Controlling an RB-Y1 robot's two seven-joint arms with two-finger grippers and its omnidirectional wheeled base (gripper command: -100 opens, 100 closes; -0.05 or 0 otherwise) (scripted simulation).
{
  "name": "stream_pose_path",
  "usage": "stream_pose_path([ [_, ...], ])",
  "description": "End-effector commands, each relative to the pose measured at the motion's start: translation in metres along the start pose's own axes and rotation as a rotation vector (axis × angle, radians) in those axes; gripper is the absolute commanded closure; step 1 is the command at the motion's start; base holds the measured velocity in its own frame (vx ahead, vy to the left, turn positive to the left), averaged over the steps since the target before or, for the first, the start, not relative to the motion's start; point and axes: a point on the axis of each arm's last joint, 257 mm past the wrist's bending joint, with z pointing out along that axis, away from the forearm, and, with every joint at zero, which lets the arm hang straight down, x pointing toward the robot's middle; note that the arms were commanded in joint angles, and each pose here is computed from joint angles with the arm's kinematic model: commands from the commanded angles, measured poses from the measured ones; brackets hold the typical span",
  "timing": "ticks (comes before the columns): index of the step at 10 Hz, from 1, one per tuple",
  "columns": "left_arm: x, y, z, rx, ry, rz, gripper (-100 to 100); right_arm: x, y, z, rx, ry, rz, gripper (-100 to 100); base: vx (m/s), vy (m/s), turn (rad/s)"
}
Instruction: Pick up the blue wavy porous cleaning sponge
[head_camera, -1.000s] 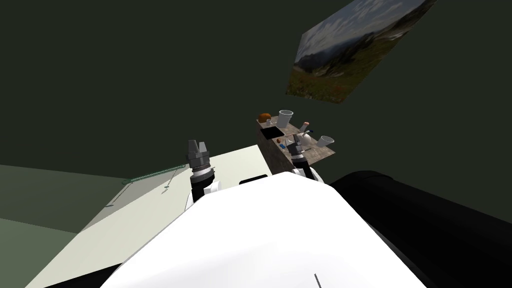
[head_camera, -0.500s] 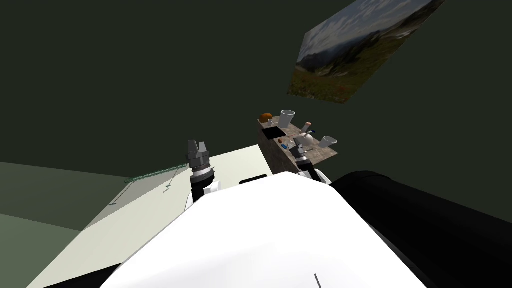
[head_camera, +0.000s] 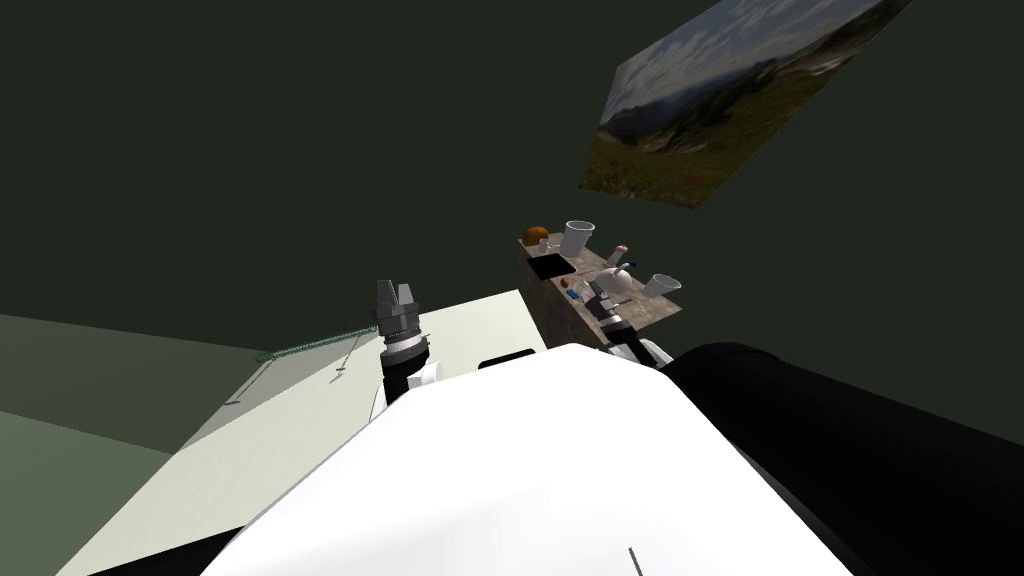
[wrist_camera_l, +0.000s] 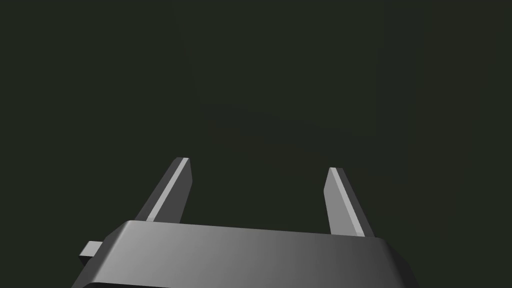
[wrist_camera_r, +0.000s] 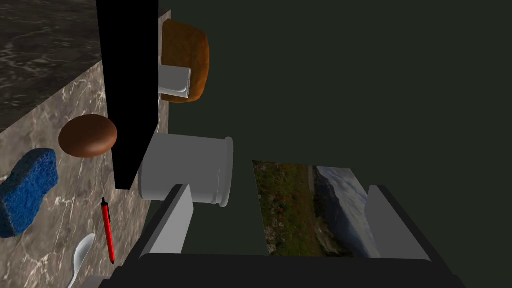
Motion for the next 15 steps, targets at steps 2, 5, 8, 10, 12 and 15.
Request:
stream_pose_path([
  [2, 0.0, 0.0, 0.0, 0.0, 0.0, 0.0, 0, -0.013, -0.017, -0.009, 0.061, 0.027, -0.037, -100, 0.011, 0.023, 0.046],
  [5, 0.0, 0.0, 0.0, 0.0, 0.0, 0.0, 0, -0.036, -0.046, -0.027, 0.172, 0.058, -0.093, -100, 0.005, 0.022, 0.068],
  [8, 0.0, 0.0, 0.0, 0.0, 0.0, 0.0, 0, -0.048, -0.058, -0.035, 0.231, 0.09, -0.137, -100, 0.003, 0.02, 0.065],
  [10, 0.0, 0.0, 0.0, 0.0, 0.0, 0.0, 0, -0.061, -0.071, -0.045, 0.289, 0.111, -0.173, -100, -0.002, 0.018, 0.08],
  [12, 0.0, 0.0, 0.0, 0.0, 0.0, 0.0, 0, -0.073, -0.083, -0.056, 0.349, 0.132, -0.209, -100, -0.002, 0.018, 0.108],
  [15, 0.0, 0.0, 0.0, 0.0, 0.0, 0.0, 0, -0.097, -0.105, -0.079, 0.465, 0.17, -0.278, -100, -0.006, 0.012, 0.13],
])
